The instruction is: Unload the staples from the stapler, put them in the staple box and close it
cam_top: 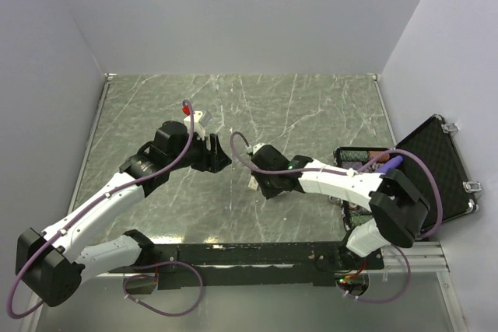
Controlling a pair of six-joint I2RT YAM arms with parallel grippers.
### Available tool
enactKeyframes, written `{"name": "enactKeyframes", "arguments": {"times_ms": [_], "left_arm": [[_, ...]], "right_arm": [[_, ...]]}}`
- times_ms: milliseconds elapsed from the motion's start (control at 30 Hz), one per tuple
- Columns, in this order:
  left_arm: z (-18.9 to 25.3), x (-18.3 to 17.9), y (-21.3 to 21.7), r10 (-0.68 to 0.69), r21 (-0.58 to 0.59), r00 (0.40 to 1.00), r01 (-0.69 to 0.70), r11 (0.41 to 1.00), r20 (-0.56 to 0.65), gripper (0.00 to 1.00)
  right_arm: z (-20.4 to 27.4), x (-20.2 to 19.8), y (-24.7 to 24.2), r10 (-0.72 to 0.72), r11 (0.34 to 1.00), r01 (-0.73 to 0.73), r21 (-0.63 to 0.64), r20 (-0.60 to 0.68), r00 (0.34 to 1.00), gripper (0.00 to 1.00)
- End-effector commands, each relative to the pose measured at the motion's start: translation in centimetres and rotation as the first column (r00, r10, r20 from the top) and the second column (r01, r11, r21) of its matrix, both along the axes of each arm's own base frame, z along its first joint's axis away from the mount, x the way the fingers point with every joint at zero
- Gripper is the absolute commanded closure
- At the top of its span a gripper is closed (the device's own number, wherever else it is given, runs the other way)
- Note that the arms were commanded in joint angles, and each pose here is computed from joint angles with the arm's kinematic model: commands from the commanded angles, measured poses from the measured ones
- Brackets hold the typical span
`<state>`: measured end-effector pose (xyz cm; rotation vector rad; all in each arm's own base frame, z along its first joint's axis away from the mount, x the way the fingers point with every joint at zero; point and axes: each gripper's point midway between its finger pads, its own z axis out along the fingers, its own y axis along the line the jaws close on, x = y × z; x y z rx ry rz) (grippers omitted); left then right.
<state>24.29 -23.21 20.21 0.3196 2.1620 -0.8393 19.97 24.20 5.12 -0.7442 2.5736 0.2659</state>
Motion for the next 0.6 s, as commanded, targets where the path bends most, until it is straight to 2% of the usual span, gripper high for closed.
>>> {"name": "enactKeyframes", "arguments": {"times_ms": [0, 233, 567], "left_arm": [[0.7, 0.3, -0.3, -0.012, -0.023, 0.999, 0.013, 1.000, 0.031, 0.29], [0.6, 0.3, -0.2, -0.011, -0.021, 1.000, 0.012, 1.000, 0.029, 0.29], [0.6, 0.4, -0.2, -0.009, -0.022, 1.000, 0.010, 1.000, 0.028, 0.29]], "right_arm": [[2.5, 1.6, -0.8, -0.052, 0.998, 0.050, 0.036, 0.049, 0.997, 0.75], [2.2, 3.1, -2.9, -0.120, 0.993, 0.119, 0.025, 0.044, 0.992, 0.75], [1.0, 3.4, -3.6, -0.146, 0.989, 0.146, 0.003, 0.023, 0.989, 0.76]]}}
